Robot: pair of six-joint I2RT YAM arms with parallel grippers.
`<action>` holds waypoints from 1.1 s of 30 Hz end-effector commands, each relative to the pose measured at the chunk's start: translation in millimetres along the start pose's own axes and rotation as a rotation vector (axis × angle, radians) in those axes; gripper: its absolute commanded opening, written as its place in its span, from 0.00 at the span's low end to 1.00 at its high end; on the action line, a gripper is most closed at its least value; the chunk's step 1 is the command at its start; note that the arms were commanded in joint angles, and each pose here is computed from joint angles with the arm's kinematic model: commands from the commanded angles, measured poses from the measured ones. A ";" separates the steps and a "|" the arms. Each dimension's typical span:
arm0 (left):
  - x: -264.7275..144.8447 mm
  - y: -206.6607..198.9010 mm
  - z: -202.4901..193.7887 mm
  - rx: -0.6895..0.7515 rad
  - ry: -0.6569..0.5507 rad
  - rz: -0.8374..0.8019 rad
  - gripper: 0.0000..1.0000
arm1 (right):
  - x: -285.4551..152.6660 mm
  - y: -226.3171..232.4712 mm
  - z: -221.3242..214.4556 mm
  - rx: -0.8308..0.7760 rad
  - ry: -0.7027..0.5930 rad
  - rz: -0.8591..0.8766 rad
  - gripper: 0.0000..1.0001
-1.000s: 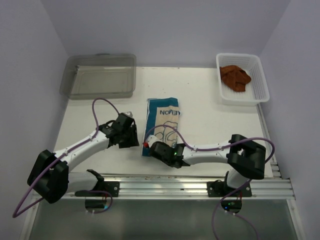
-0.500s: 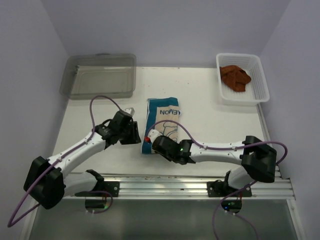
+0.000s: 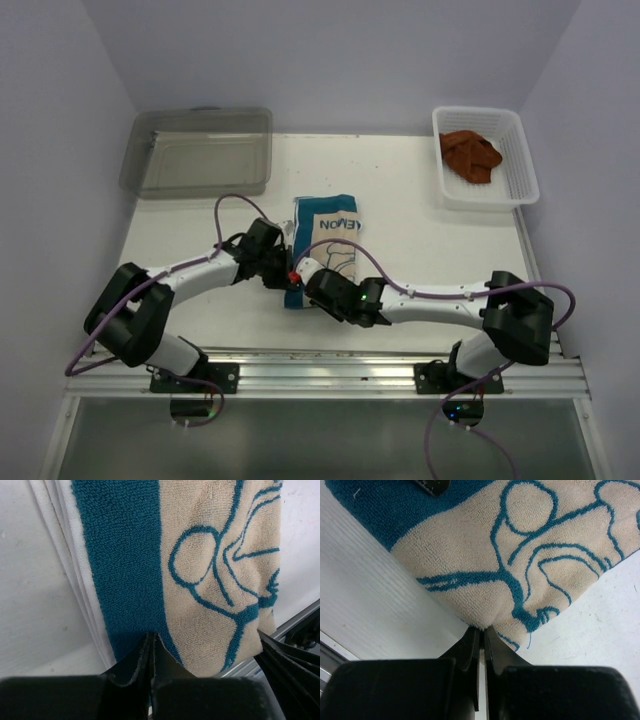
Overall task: Roll the towels
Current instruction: Roll the towel
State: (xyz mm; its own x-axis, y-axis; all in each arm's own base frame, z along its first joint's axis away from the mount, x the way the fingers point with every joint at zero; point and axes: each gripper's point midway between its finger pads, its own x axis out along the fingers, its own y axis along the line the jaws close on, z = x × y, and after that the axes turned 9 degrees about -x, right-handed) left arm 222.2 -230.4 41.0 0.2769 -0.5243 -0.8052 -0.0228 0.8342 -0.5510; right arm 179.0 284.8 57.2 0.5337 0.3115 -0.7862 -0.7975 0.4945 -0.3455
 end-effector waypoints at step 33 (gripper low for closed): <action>-23.1 -14.8 33.7 0.082 -0.053 -0.032 0.00 | 17.8 -28.7 37.3 0.214 -0.030 0.263 0.00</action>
State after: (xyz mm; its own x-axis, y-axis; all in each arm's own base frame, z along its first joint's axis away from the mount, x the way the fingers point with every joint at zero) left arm 249.3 -227.8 75.7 0.3309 -0.5399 -0.7740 0.0524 0.8294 -0.5562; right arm 215.0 294.4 61.5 0.3574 0.4172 -0.8356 -0.8265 0.5579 -0.0750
